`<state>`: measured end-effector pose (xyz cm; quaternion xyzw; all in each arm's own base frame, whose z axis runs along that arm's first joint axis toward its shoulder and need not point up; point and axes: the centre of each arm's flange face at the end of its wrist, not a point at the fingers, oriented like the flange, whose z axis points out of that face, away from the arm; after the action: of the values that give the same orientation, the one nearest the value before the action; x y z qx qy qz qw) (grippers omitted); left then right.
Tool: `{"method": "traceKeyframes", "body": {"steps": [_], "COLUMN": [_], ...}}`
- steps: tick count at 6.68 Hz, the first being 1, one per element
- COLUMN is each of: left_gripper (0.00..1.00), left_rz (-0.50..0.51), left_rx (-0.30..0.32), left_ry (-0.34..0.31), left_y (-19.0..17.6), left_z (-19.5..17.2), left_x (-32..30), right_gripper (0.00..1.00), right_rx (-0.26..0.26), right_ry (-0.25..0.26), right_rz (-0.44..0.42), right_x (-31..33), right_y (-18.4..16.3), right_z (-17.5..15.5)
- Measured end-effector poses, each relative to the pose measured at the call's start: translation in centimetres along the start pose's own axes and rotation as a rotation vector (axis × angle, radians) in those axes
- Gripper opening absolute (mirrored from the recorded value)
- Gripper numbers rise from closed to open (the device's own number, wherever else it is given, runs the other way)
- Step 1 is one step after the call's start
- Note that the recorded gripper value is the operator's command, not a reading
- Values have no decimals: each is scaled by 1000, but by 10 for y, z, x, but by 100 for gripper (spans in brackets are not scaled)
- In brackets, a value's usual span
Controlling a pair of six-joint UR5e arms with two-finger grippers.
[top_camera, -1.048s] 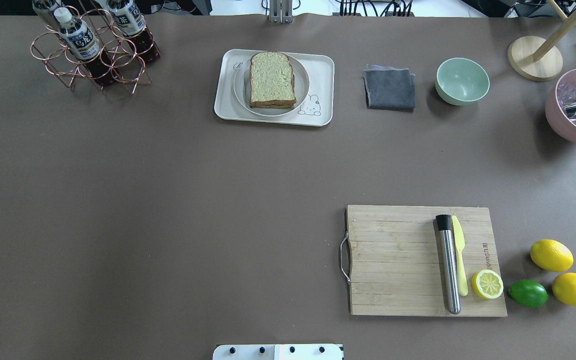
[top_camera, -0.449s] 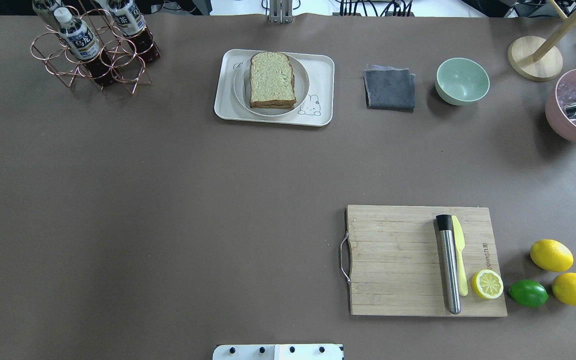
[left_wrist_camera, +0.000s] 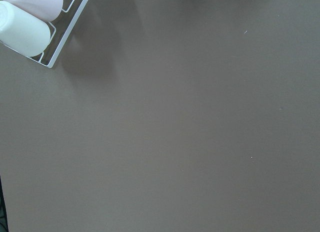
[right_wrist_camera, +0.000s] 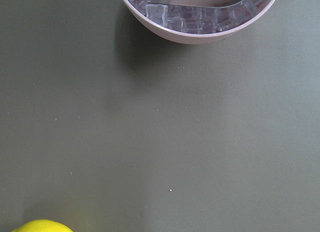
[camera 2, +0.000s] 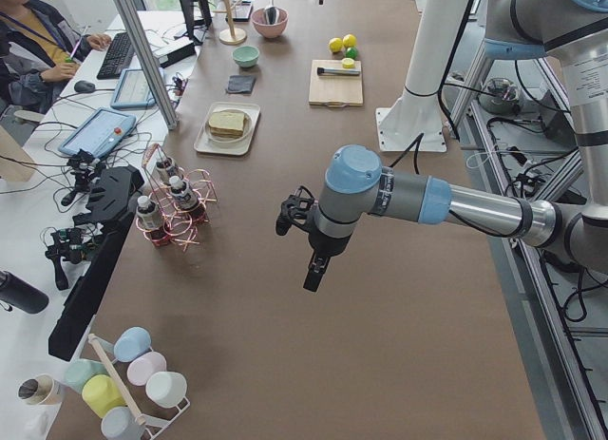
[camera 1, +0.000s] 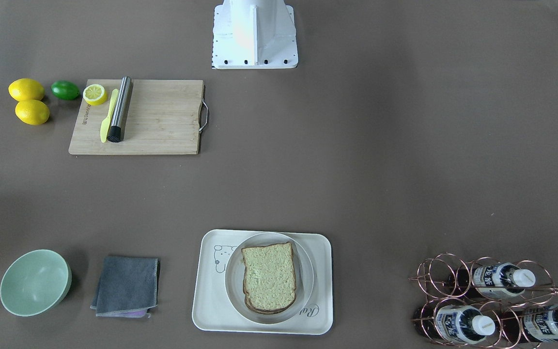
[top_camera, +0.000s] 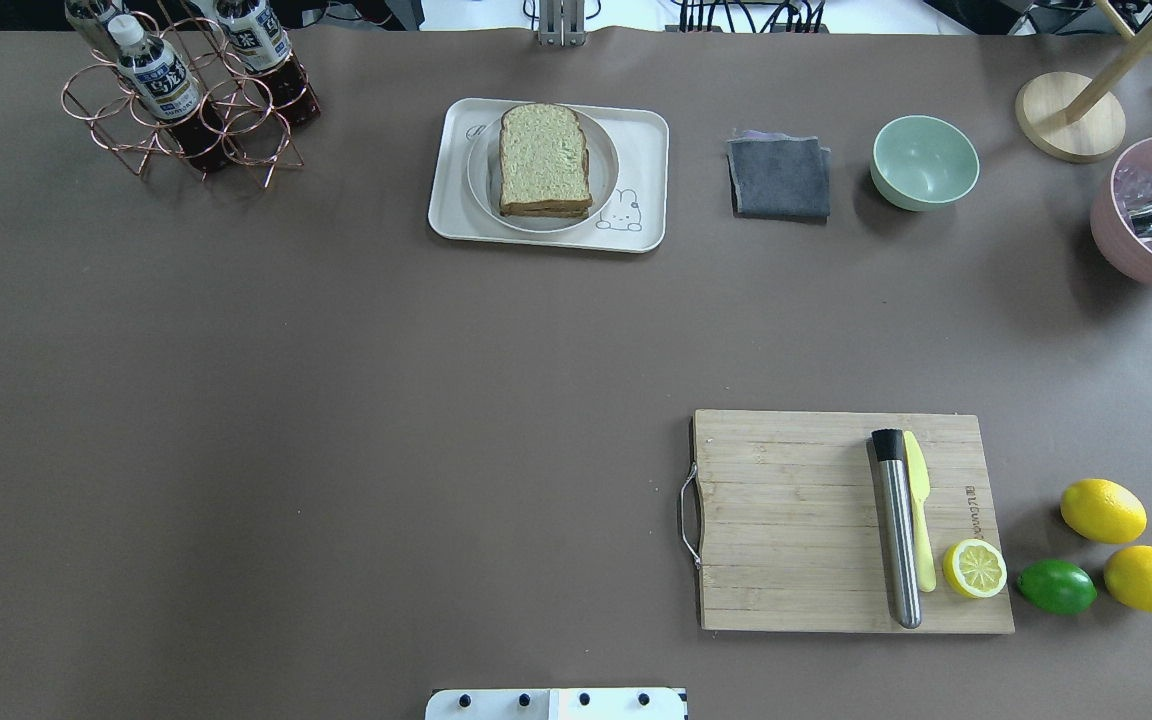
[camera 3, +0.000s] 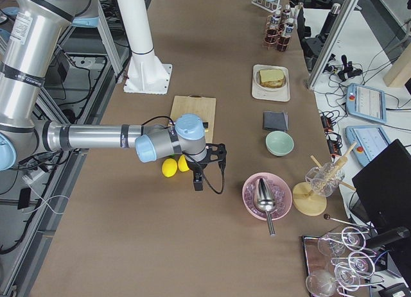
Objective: Make sandwich and place on tray
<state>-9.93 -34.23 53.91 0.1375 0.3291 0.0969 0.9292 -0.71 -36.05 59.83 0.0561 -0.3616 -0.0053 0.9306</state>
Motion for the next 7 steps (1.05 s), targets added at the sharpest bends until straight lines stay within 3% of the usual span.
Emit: {"method": "traceKeyframes", "body": {"steps": [7], "left_gripper": [99], "left_rz": [16], "left_rx": [10], "left_ry": [1], "left_y": [-11], "left_z": [-2], "left_x": [4], "right_gripper": [100], "right_rx": [0], "right_ry": [1], "right_rz": [-2], "right_x": [0], "right_y": [-1], "right_z": [0]}}
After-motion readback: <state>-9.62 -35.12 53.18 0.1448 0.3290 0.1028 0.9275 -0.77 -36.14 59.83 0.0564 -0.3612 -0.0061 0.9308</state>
